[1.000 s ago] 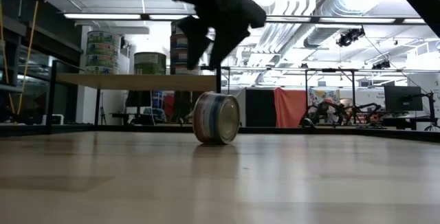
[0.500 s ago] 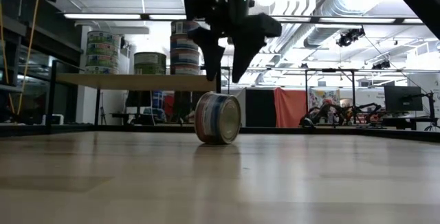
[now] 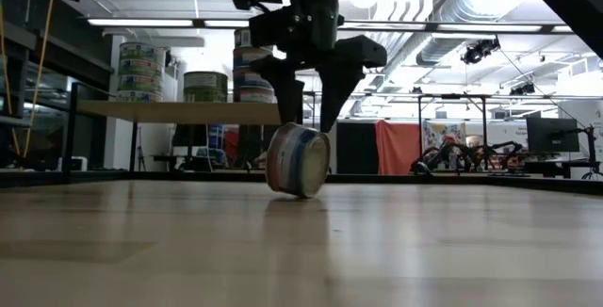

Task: Stack canned seafood by type on shelf
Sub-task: Stack the blue-pink tuna can on top of the blue-pink tuna cans on the shelf

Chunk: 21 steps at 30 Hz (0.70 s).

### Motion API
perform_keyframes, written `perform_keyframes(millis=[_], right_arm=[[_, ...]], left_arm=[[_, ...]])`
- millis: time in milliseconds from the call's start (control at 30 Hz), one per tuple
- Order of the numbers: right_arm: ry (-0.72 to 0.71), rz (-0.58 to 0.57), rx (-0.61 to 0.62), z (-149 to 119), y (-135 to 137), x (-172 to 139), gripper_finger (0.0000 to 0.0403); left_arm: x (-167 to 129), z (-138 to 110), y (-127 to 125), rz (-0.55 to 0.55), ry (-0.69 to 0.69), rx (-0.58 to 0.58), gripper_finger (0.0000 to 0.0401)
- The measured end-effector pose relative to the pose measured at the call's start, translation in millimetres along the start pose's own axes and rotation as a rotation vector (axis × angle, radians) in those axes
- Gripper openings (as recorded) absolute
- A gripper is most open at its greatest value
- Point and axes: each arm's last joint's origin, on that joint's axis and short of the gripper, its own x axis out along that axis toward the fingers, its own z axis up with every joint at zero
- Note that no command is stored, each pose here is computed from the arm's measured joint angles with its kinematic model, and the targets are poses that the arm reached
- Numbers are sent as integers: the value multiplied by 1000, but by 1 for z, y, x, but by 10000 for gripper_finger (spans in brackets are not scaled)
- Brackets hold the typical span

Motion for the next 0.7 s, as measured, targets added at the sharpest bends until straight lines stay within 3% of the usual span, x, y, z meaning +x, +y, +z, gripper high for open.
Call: perform_keyframes(millis=[433, 567, 700], right_arm=[[-16, -24, -9, 16, 4, 15, 291], [7, -68, 125, 15, 2, 8, 291], [-10, 25, 232, 12, 6, -4, 269]], left_arm=[[0, 0, 0, -12, 6, -32, 0], [2, 1, 0, -7, 4, -83, 0], [24, -2, 4, -69, 88, -135, 0]])
